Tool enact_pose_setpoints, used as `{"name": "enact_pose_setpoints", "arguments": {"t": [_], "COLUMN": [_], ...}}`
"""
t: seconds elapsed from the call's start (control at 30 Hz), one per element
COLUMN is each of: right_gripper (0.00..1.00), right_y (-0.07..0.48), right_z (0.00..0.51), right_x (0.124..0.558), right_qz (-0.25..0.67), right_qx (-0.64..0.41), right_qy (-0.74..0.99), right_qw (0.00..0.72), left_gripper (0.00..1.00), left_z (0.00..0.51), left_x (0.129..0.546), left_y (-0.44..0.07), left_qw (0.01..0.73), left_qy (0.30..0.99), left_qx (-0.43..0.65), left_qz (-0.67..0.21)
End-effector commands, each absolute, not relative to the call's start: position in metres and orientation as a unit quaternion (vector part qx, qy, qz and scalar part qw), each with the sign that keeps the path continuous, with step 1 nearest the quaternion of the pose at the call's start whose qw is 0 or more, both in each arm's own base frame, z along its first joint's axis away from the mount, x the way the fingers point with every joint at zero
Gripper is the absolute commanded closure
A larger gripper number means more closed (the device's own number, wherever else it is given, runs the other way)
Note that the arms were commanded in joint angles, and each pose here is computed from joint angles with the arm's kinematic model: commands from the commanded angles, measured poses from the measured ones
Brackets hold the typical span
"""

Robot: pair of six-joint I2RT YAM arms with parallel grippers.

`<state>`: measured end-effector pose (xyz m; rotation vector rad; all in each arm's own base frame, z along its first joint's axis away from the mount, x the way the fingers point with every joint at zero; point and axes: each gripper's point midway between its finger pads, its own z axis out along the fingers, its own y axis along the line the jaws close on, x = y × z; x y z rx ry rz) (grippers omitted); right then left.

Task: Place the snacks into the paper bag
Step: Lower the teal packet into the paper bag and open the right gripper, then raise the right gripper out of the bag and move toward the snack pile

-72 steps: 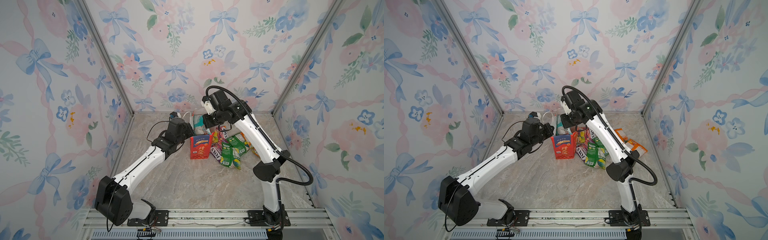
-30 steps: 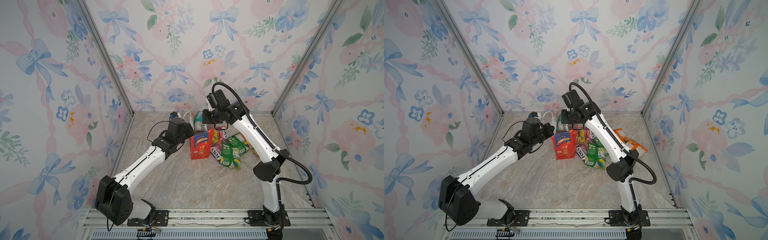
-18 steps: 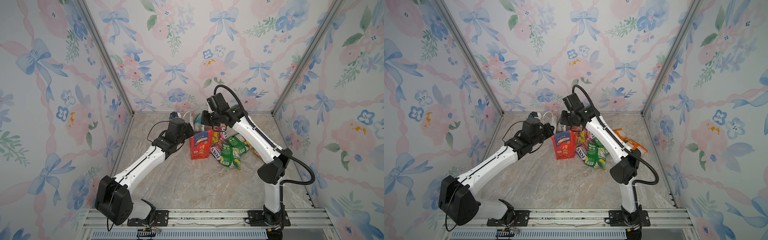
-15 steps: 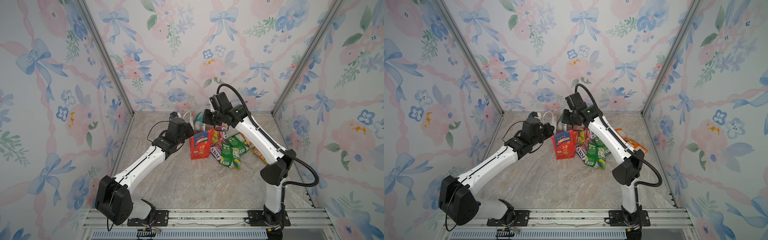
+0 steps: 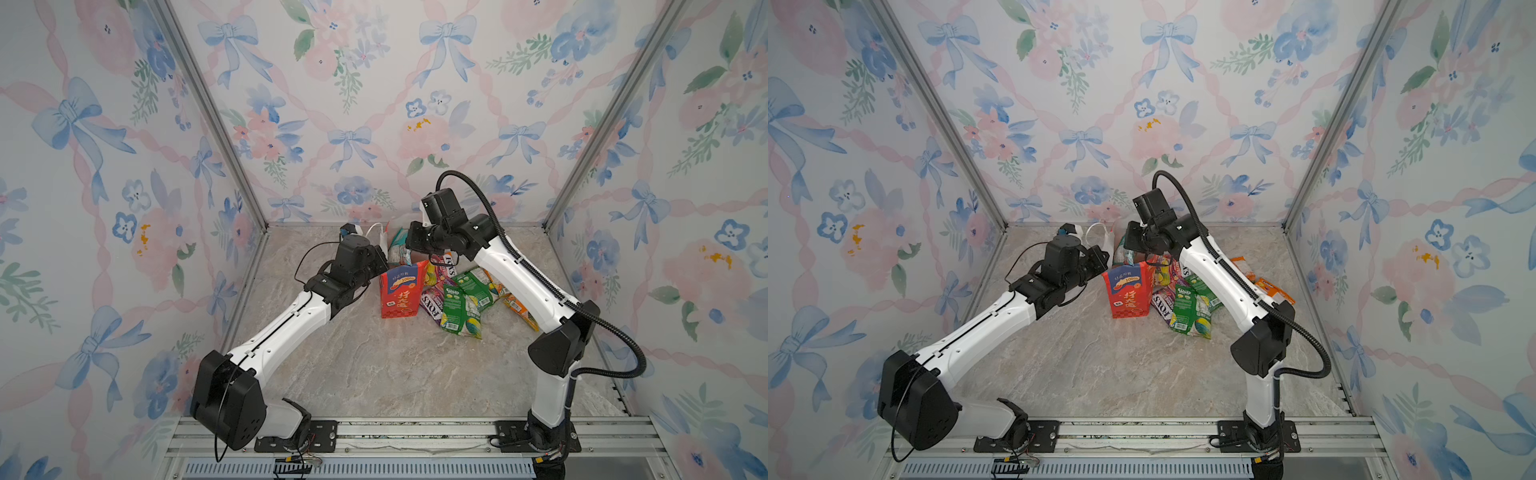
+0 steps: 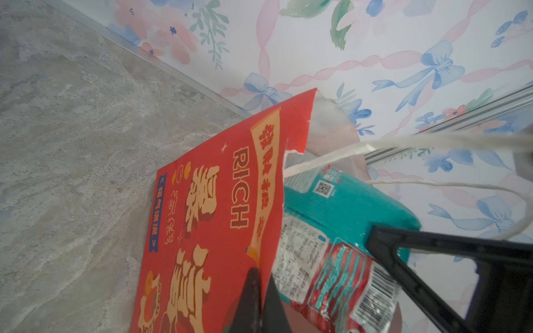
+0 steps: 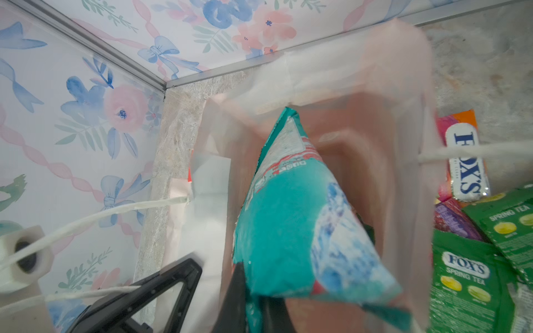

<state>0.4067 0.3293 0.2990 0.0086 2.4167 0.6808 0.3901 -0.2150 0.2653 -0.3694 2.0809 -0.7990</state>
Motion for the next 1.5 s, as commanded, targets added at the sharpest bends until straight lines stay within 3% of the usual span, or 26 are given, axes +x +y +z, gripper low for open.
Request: {"name": "enact_pose_setpoints", "arguments": {"t": [0.0, 0.33, 0.43, 0.53, 0.73, 0.9, 1.27, 1.47], "right_gripper": [1.00, 0.93, 0.79, 0.77, 0.63, 0.61, 0.44, 0.35], "right_y": [0.336, 0.350, 0.350, 0.349, 0.348, 0.348, 0.320, 0.273], "right_z": [0.316, 0.314, 0.316, 0.319, 0.324, 0.337, 0.388, 0.407], "right_x": [0.397, 0.391, 0.392, 0.392, 0.389, 0.382, 0.327, 0.299], "right_qz": [0.274, 0.282, 0.282, 0.281, 0.283, 0.292, 0.281, 0.310], "right_qx": [-0.003, -0.016, -0.017, -0.021, -0.024, -0.045, -0.180, -0.156], "right_qy": [0.903, 0.902, 0.901, 0.901, 0.899, 0.894, 0.870, 0.851], "right_qw": [0.330, 0.325, 0.328, 0.331, 0.334, 0.336, 0.363, 0.395], "left_gripper": [1.00, 1.00, 1.00, 1.00, 1.00, 1.00, 1.00, 1.00], "left_z": [0.274, 0.272, 0.273, 0.273, 0.274, 0.273, 0.273, 0.271], "left_x": [0.393, 0.393, 0.393, 0.393, 0.392, 0.392, 0.393, 0.391], "left_y": [-0.220, -0.222, -0.222, -0.222, -0.221, -0.221, -0.220, -0.203], "left_qw": [0.433, 0.430, 0.431, 0.431, 0.432, 0.432, 0.430, 0.433], "left_qy": [0.823, 0.823, 0.823, 0.823, 0.822, 0.822, 0.819, 0.816], "left_qx": [-0.148, -0.147, -0.147, -0.147, -0.147, -0.148, -0.151, -0.165], "left_qz": [-0.337, -0.340, -0.341, -0.340, -0.341, -0.340, -0.349, -0.345]}}
